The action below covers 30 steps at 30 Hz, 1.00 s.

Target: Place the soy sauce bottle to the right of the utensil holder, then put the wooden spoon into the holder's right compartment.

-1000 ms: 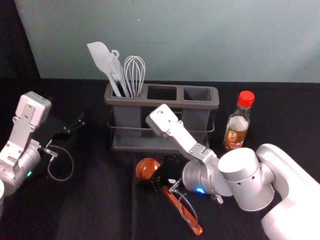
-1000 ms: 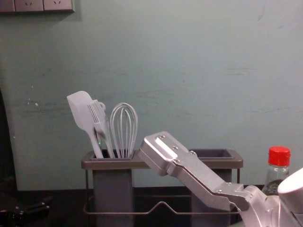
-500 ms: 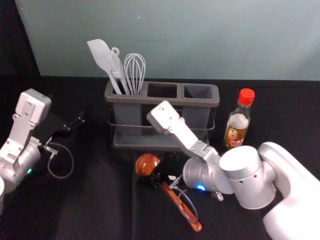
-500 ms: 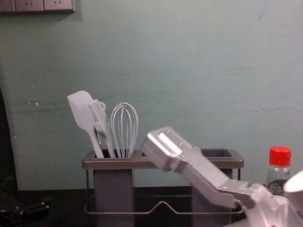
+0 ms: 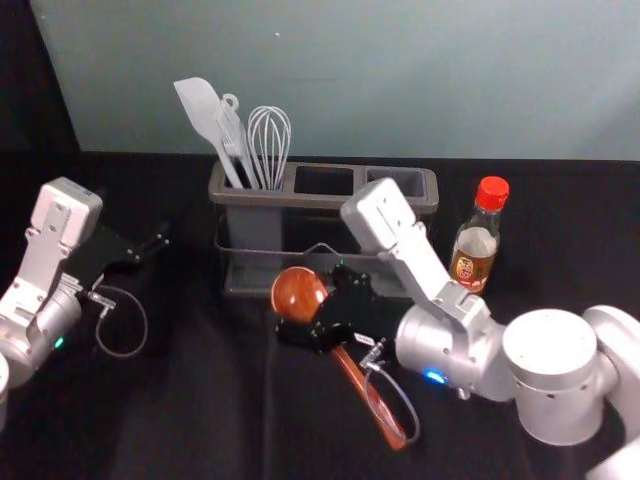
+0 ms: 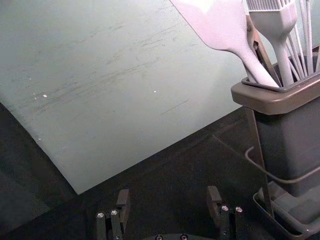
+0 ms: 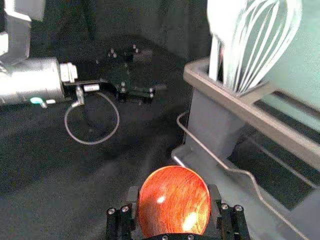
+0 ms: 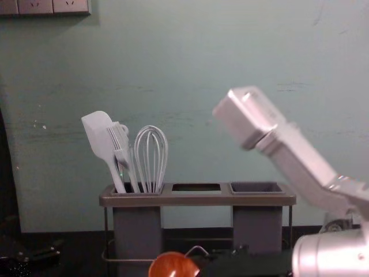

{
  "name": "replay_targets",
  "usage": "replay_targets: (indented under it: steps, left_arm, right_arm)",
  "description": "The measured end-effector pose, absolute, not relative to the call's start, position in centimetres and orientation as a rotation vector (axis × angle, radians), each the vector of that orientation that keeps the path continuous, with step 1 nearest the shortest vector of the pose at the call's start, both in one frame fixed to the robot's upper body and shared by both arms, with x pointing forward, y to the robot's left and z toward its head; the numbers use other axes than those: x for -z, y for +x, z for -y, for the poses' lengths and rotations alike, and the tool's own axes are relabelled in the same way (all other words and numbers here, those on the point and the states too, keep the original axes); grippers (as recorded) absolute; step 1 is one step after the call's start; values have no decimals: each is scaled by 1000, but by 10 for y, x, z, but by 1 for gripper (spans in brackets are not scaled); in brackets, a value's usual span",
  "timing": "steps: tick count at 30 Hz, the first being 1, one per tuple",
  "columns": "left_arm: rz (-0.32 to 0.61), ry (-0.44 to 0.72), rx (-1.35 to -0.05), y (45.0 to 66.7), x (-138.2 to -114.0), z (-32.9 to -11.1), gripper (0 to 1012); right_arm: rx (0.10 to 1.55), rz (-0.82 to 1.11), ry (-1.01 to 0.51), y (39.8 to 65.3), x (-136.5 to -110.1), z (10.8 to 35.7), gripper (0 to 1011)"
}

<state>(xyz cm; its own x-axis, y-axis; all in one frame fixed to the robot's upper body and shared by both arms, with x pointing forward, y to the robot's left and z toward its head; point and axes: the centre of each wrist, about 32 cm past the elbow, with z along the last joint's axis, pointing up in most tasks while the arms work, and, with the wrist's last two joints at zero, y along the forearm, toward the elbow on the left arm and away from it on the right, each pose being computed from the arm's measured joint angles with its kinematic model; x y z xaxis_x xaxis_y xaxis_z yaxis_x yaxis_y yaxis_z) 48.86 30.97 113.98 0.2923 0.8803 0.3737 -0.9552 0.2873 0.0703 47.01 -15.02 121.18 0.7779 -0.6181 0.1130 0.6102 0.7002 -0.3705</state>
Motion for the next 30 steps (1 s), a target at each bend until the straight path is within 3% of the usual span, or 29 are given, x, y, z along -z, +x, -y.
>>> replay_targets:
  steps: [18,30]
  left_arm:
    - [285,305,-1248,489,-1140,-310,1005]
    - [285,304,-1248,489,-1140,-310,1005]
  right_arm:
    - [806,122,-268,417,-1255,186,841]
    - [998,140,-205,382,-1280,232,841]
